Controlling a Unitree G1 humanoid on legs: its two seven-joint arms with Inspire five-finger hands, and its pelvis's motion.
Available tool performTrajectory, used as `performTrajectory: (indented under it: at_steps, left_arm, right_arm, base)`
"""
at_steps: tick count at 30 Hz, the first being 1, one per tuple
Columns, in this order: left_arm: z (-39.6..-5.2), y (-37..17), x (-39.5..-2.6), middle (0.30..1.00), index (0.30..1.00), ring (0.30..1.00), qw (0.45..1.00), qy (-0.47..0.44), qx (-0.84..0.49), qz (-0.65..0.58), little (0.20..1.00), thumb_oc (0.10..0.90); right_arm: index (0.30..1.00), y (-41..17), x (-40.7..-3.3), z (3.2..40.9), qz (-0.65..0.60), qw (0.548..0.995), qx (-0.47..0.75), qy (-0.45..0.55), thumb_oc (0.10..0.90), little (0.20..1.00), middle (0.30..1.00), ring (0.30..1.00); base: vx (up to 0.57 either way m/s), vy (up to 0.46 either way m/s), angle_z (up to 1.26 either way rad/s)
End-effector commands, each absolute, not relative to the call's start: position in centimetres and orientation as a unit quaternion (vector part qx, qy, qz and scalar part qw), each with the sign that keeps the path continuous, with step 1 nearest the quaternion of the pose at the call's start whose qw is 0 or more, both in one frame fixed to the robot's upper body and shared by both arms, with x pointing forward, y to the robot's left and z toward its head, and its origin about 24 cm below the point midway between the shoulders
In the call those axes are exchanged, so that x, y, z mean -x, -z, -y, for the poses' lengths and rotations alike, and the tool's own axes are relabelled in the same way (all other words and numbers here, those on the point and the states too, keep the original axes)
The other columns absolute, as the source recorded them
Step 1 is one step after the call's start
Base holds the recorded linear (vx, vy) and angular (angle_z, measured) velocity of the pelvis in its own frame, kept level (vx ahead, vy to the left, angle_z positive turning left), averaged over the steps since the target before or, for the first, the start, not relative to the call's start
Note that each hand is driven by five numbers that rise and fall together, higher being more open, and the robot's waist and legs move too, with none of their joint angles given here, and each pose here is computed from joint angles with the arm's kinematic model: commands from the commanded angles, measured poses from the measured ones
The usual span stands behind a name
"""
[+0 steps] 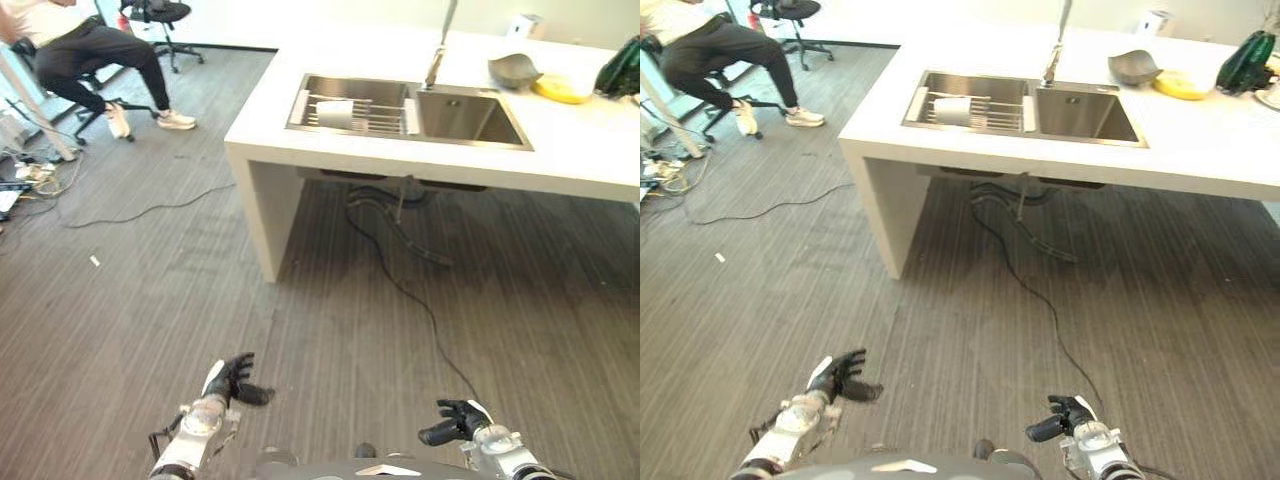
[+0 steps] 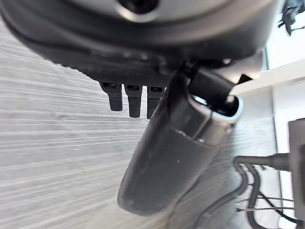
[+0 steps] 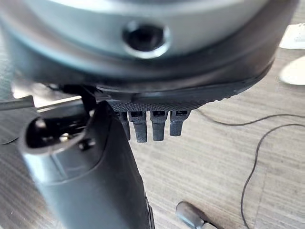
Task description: Place the dishes in the dishwasher.
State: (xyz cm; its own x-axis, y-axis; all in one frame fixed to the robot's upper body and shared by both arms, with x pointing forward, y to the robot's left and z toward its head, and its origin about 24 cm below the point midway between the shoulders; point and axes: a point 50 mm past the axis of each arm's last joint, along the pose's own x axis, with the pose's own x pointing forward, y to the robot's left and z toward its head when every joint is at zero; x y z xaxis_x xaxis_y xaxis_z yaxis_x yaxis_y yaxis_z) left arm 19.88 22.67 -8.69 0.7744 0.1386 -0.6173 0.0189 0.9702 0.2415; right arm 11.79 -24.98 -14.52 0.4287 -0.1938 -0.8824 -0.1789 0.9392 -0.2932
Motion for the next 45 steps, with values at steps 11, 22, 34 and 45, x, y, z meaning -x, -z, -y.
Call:
performTrajectory:
  at_steps: [11, 22, 34, 45]
  left_arm:
    - [-21.8, -19.6, -28.4, 0.9, 0.9, 0.9, 0.918, -0.073, -0.238, 0.308, 0.9, 0.8]
    - [-17.1, -23.0, -28.3, 0.9, 0.9, 0.9, 0.891, 0.039, -0.24, 0.384, 0.9, 0.8]
    - [-16.9, -20.4, -29.5, 0.9, 0.9, 0.9, 0.907, 0.065, -0.259, 0.326, 0.9, 0.8]
    - [-18.2, -19.3, -30.2, 0.9, 0.9, 0.9, 0.911, 0.043, -0.287, 0.292, 0.9, 0.8]
  right_arm:
    - [0.9, 15.1, -9.9, 25.8, -0.548, 0.825, 0.133, 0.033, 0.8, 0.9, 0.9, 0.9]
    - [0.9, 15.9, -7.5, 26.0, -0.6, 0.793, 0.052, 0.091, 0.8, 0.9, 0.9, 0.9]
    - [0.9, 15.8, -5.9, 27.1, -0.616, 0.776, 0.025, 0.132, 0.8, 0.9, 0.9, 0.9]
    - [0.9, 16.0, -2.5, 27.6, -0.644, 0.75, 0.012, 0.151, 0.8, 0.9, 0.9, 0.9]
  base:
    - [0.41, -0.01, -0.44]
    - [0.32, 0.143, -0.39]
    - [0.25, -0.049, 0.3]
    - [0.11, -0.188, 0.44]
